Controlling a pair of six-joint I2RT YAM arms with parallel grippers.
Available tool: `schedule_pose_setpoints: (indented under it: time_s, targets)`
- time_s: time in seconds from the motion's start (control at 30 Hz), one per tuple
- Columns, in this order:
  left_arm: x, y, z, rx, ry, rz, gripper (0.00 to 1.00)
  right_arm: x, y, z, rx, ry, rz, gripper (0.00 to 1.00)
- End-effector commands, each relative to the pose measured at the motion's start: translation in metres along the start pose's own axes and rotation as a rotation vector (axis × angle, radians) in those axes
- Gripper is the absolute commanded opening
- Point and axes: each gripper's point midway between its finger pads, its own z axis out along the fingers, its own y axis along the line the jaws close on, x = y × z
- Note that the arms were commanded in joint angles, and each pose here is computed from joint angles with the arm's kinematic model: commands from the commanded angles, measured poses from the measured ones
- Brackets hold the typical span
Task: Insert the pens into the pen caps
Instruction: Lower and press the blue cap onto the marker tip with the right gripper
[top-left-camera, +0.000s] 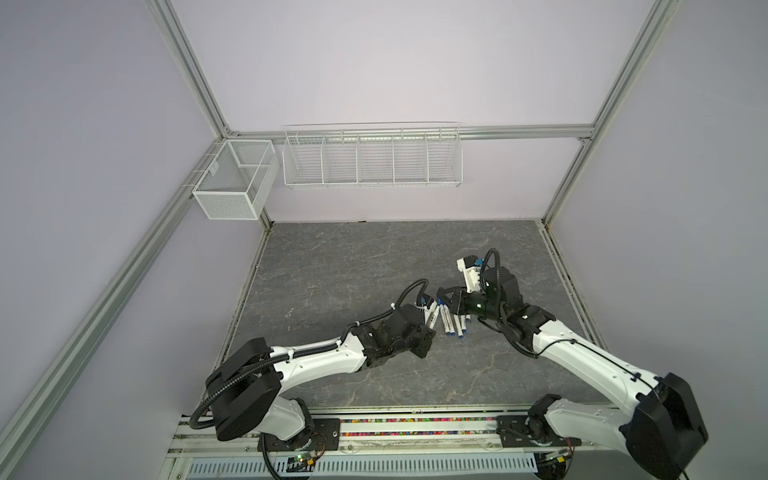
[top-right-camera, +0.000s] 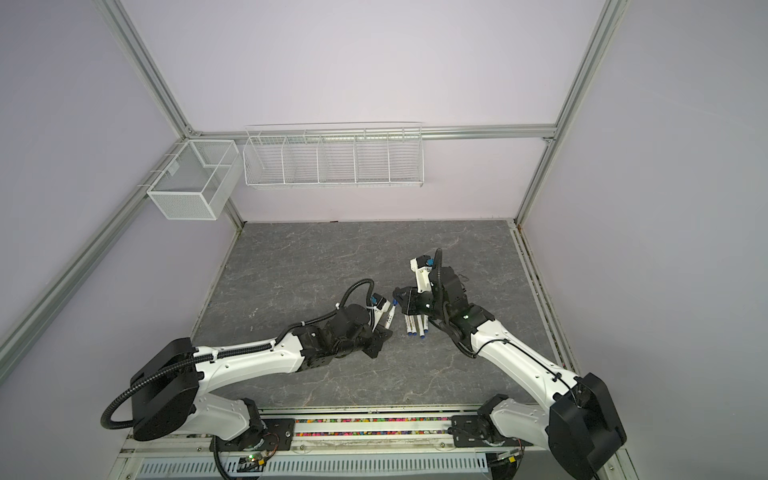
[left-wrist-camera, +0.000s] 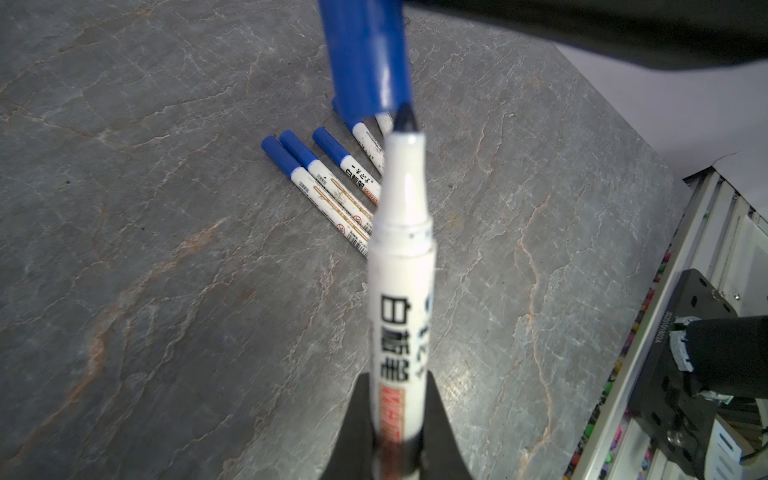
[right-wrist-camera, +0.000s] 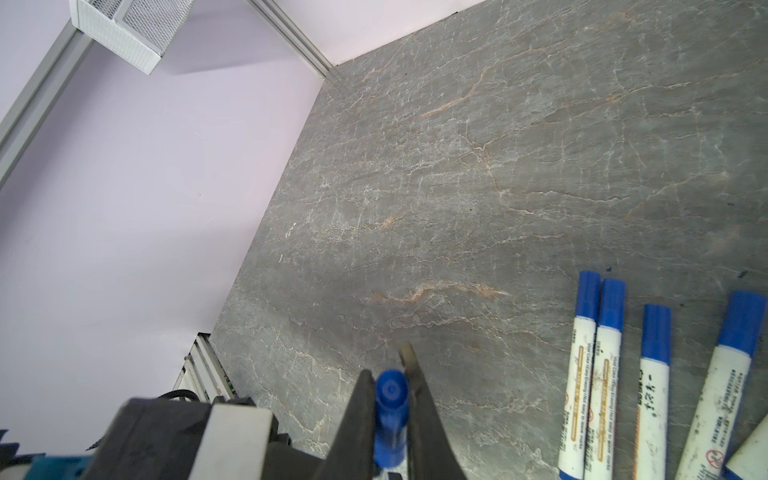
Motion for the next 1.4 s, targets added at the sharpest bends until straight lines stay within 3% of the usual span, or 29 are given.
schedule_pose_setpoints:
  time_s: [0.0,0.4,0.63,0.93,1.37]
  targets:
    - [-0.01,-0.005,0.0,0.006,-0.021,0.014,0.0,0.005,0.006,-0.006,-0.021,0.029,-0.029,0.07]
    - [-0.016,-0.001,-0.003,-0.021,-0.039,-0.006,0.0,0.038,0.019,-0.011,-0.12,0.199,-0.069,0.06]
    - [-0.014,-0.009,-0.003,0.028,-0.04,0.032,0.0,0.026,0.016,-0.016,-0.09,0.131,-0.055,0.07]
    - [-0.012,-0.011,-0.001,0.039,-0.022,0.034,0.0,-0.023,0.022,-0.027,-0.066,-0.063,-0.053,0.06]
    - [-0.012,-0.01,-0.004,0.038,-0.034,0.032,0.0,-0.008,0.001,-0.013,0.001,0.036,-0.029,0.07]
